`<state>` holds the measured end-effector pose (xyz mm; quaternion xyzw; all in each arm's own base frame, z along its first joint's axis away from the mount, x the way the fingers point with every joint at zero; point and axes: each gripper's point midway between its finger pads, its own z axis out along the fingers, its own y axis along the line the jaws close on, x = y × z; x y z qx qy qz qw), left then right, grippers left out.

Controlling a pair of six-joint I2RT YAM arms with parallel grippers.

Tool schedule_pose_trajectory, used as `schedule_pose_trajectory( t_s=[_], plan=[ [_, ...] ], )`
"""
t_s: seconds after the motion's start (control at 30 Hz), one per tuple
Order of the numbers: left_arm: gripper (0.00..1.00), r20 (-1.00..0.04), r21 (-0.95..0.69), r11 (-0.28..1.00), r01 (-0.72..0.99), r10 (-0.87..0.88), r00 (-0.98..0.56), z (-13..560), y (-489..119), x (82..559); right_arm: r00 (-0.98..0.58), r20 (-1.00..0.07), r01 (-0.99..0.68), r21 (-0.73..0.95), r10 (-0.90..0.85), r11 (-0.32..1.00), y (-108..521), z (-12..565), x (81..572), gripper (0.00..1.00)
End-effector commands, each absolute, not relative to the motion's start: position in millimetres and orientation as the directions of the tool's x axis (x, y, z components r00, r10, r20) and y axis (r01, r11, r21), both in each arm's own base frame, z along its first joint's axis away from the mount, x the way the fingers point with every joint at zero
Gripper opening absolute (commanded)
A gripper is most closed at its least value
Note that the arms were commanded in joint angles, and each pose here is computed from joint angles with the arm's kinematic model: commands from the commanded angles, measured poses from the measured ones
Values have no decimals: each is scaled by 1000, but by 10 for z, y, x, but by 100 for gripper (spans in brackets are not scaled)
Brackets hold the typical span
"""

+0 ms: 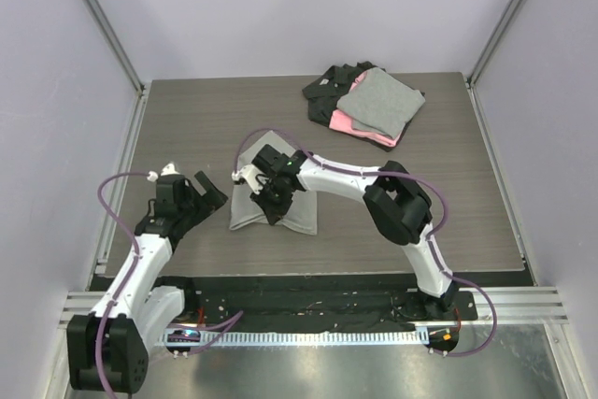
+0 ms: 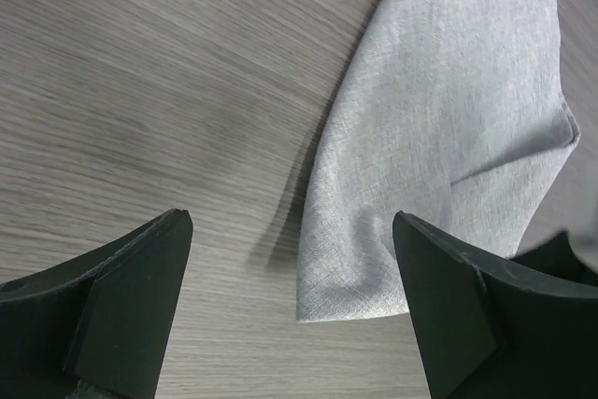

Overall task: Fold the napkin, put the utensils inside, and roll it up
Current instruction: Roll the napkin with the utensil

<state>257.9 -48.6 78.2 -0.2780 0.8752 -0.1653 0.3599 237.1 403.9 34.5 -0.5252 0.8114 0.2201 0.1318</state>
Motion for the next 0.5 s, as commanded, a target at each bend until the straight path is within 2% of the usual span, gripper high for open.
schedule_pose_trajectory(
  t_s=[0.0, 0.17, 0.47],
  plan=[
    [94, -610, -484, 826, -290, -556, -564, 868, -547, 2613, -525, -338, -813, 469, -781, 344, 3998, 421, 2138, 1],
    [94, -643, -472, 860, -196, -488, -590, 925, -733, 2555, -598, -266, -717, 599, -756, 356, 3999, 293, 2195, 1],
    [92, -678, -374, 922, -104, -349, -647, 832, -936, 2488, -678, -173, -608, 679, -715, 412, 3911, 124, 2475, 1]
  ],
)
